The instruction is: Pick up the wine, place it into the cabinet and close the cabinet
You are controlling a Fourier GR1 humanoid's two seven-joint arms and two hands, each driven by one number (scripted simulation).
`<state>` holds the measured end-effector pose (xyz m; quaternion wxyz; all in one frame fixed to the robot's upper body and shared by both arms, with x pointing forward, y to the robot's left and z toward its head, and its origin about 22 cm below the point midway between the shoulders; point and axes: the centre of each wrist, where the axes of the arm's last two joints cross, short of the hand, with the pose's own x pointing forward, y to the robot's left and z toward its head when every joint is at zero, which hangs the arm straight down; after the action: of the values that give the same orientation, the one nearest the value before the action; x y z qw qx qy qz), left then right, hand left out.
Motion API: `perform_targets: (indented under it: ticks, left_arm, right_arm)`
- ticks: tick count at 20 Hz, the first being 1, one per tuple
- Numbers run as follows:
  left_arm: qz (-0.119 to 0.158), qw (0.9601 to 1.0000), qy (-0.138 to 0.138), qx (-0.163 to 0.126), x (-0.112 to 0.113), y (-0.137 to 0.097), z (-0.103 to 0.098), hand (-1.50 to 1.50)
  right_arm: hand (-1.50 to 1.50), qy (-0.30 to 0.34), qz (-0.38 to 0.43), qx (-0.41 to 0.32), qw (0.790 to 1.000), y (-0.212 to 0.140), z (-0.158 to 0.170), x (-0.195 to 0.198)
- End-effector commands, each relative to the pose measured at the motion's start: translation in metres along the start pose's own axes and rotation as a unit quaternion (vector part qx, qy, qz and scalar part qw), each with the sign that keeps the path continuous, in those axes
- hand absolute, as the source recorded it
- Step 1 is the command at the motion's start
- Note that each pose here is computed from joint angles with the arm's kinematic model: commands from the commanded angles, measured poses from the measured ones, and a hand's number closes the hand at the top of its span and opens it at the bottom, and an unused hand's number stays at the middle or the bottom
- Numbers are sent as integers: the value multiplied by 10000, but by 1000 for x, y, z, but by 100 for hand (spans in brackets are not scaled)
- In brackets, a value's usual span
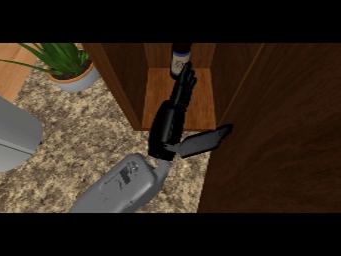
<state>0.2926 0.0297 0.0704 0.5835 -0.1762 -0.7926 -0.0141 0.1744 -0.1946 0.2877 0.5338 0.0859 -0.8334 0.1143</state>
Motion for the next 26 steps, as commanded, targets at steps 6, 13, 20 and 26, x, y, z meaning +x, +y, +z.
perform_targets:
  ticks: [6,13,20,26]
  left_arm:
    - [803,9962,-126,316,28,-22,81,150]
    - [965,9952,85,-160,51,14,134,150]
    - [821,9961,-77,-309,74,47,144,150]
    - [894,9949,-83,-464,89,89,171,150]
  right_arm:
    - [-150,-20,-23,18,10000,16,14,8]
    - [-150,-8,16,-92,10000,13,1,4]
    - [150,48,132,1232,9923,25,20,-4]
    - [150,213,-536,1997,9782,47,7,-1]
